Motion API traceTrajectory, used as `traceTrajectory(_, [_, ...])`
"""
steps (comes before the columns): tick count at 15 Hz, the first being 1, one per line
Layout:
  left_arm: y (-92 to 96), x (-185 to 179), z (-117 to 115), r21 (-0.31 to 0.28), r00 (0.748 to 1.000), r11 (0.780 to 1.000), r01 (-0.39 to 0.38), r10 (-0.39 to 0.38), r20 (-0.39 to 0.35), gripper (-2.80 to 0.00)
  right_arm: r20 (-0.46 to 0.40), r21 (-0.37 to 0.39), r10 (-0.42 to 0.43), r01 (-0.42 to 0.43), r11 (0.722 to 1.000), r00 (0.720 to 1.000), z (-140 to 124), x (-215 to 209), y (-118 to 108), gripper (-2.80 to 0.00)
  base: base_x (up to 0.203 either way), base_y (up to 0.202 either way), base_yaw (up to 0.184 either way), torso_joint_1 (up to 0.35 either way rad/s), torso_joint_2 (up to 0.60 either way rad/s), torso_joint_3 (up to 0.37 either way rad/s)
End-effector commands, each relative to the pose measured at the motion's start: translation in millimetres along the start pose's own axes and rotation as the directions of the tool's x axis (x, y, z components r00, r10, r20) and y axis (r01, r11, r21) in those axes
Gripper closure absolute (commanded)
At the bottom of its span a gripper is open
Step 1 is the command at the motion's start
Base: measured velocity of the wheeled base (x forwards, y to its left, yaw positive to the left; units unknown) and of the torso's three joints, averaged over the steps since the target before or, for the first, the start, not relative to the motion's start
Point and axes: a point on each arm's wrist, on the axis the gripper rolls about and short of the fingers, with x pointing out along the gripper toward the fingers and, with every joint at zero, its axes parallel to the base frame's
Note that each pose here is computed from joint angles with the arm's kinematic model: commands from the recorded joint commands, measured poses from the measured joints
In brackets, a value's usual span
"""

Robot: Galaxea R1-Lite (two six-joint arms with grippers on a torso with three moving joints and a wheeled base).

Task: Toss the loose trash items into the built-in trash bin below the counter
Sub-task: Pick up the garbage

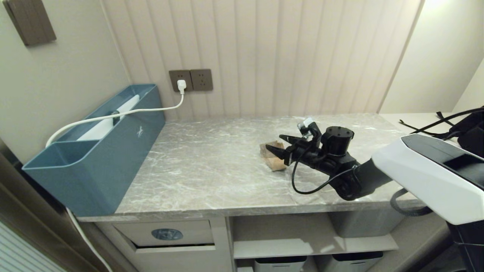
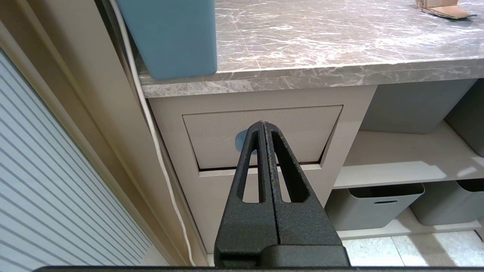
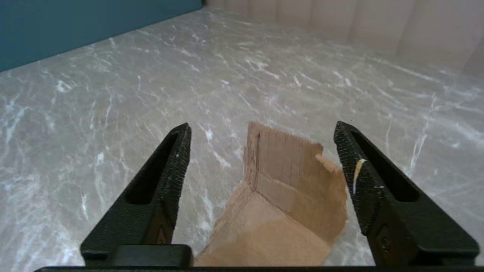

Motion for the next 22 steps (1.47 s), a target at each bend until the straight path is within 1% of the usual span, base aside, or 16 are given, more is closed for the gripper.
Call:
traceTrajectory(1, [0.0, 0, 0, 0.0, 1.0, 1.0, 0.0, 0.0, 0.002, 0.0, -0.014, 0.007, 0.002, -0.002, 1.0, 1.0, -12, 2, -2, -2.8, 0.0, 0.0, 0.0, 0.0, 0.0, 0.0])
traceTrajectory(5, [0.0, 0, 0, 0.0, 1.0, 1.0, 0.0, 0.0, 0.002, 0.0, -0.021, 0.015, -0.006, 0.006, 1.0, 1.0, -24, 8, -6, -2.8, 0.0, 0.0, 0.0, 0.0, 0.0, 0.0])
traceTrajectory(10, [0.0, 0, 0, 0.0, 1.0, 1.0, 0.0, 0.0, 0.002, 0.0, -0.038, 0.022, -0.012, 0.013, 1.0, 0.999, -26, 15, -12, -2.8, 0.0, 0.0, 0.0, 0.0, 0.0, 0.0])
traceTrajectory(15, [0.0, 0, 0, 0.0, 1.0, 1.0, 0.0, 0.0, 0.002, 0.0, -0.012, 0.0, -0.02, 0.02, 1.0, 1.0, -19, 17, -16, -2.8, 0.0, 0.0, 0.0, 0.0, 0.0, 0.0])
traceTrajectory(22, [0.0, 0, 0, 0.0, 1.0, 1.0, 0.0, 0.0, 0.002, 0.0, 0.034, -0.026, -0.021, 0.022, 0.999, 0.999, -5, 14, -14, -2.8, 0.0, 0.0, 0.0, 0.0, 0.0, 0.0])
